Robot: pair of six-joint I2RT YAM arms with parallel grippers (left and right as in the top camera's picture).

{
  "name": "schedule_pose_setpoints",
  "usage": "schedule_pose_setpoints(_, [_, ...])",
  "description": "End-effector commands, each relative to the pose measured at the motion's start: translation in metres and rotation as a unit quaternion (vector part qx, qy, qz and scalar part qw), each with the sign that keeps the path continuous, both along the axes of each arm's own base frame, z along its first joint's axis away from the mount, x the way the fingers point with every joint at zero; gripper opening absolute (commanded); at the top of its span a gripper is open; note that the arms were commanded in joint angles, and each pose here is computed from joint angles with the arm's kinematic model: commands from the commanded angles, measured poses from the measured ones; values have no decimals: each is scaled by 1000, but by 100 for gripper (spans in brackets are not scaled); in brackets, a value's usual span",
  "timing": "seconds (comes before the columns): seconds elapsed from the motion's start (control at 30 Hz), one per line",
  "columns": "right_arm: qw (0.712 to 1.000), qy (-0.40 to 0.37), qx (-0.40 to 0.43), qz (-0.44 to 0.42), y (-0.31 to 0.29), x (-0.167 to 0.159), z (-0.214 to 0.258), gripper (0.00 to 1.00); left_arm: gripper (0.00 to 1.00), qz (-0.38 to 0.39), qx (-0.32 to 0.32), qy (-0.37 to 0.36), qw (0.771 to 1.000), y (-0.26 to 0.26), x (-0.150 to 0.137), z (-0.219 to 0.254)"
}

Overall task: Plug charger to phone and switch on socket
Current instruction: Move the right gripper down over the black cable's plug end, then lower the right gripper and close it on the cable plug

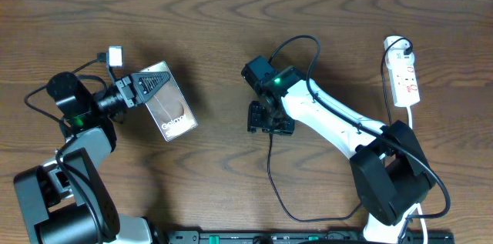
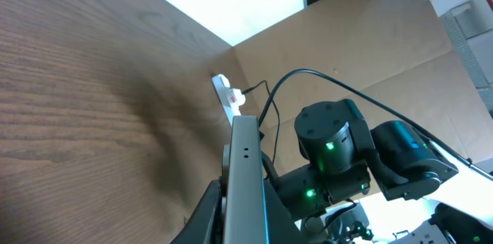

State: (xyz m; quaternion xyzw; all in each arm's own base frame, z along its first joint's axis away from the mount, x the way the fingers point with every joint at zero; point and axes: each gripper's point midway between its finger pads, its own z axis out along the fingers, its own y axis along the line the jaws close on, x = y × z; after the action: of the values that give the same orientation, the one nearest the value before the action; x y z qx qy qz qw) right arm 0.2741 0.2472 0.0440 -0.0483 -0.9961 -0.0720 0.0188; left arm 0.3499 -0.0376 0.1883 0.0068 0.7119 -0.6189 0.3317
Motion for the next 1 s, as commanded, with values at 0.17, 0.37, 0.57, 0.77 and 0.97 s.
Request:
schedule_pose_setpoints(0.17, [1000, 13, -21, -18, -11, -12, -16, 60, 8, -12, 7, -21, 1000, 0, -2, 11])
schedule_pose_setpoints(0.37, [999, 14, -22, -18, -12, -13, -19, 59, 8, -12, 7, -21, 1000, 0, -2, 11])
schedule_pose_setpoints(0.57, [999, 22, -29, -17, -11, -13, -34, 52, 7, -12, 7, -21, 1000, 0, -2, 11])
schedule_pose_setpoints(0.77, [999, 30, -30, -17, -10, -14, -41, 48, 7, -12, 7, -21, 1000, 0, -2, 11])
schedule_pose_setpoints(0.97, [999, 29, -30, -17, -10, -14, -42, 47, 7, -12, 7, -21, 1000, 0, -2, 11])
